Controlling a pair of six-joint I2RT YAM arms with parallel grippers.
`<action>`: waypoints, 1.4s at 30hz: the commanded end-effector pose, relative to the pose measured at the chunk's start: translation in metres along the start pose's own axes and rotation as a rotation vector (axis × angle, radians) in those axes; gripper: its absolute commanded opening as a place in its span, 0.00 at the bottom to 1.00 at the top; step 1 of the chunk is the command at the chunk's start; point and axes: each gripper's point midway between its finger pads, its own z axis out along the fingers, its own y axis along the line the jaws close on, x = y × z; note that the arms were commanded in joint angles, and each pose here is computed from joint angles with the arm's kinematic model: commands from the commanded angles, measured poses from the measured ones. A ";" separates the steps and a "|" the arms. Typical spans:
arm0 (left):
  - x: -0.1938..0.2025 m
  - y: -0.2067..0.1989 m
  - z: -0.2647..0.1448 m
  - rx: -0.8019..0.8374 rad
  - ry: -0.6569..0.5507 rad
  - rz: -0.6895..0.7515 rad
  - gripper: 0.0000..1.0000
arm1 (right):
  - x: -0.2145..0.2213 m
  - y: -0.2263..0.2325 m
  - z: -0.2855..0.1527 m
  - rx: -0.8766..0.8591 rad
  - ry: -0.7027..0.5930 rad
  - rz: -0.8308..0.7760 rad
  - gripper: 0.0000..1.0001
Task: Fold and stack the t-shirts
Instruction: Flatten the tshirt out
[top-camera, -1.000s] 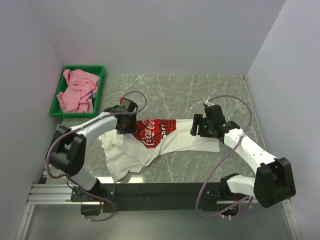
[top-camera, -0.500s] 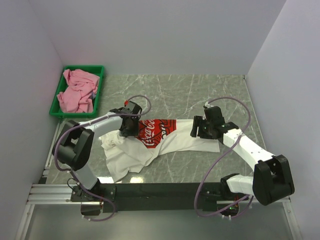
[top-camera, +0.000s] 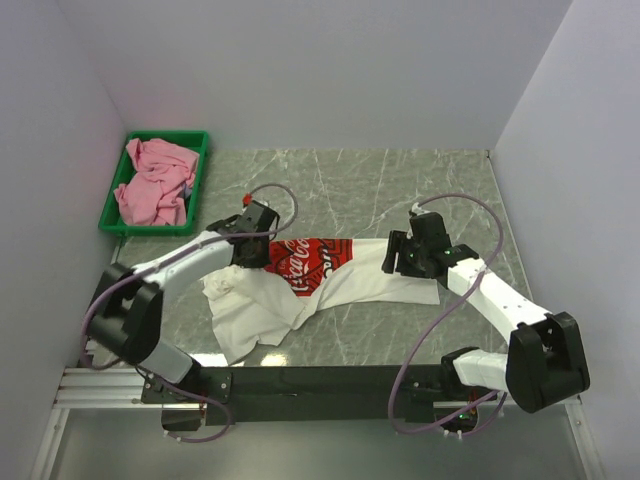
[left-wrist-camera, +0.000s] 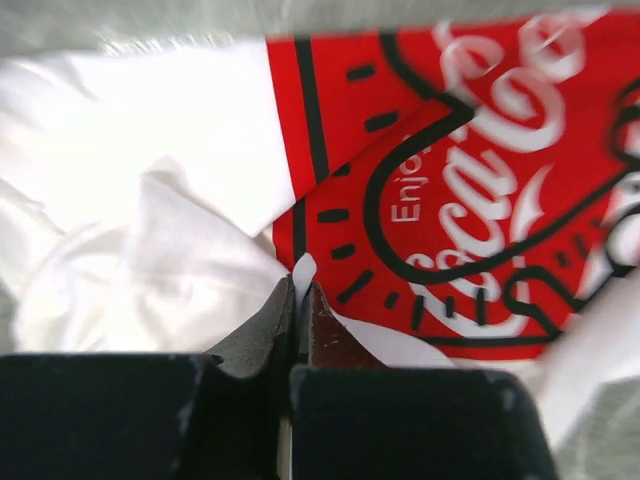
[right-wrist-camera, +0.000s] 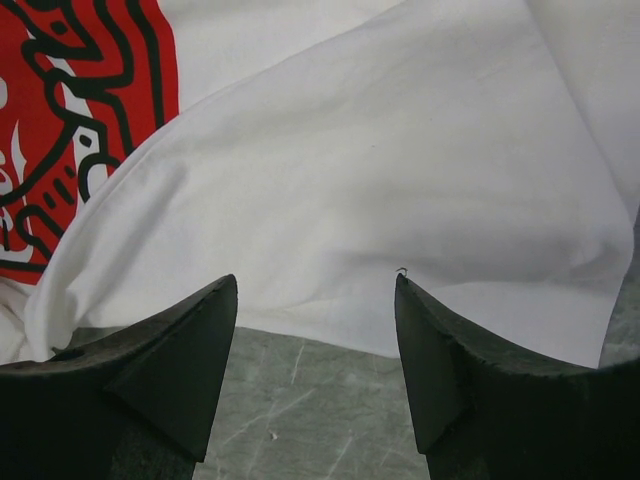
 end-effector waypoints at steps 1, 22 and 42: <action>-0.048 -0.002 -0.051 0.039 -0.208 -0.063 0.01 | -0.026 -0.002 -0.012 0.024 -0.109 0.041 0.70; -0.081 0.049 -0.115 0.034 -0.613 -0.186 0.01 | -0.076 -0.074 -0.003 0.232 -0.194 0.344 0.64; -0.075 0.069 -0.118 -0.011 -0.619 -0.221 0.01 | -0.107 -0.059 0.072 0.239 -0.022 0.170 0.59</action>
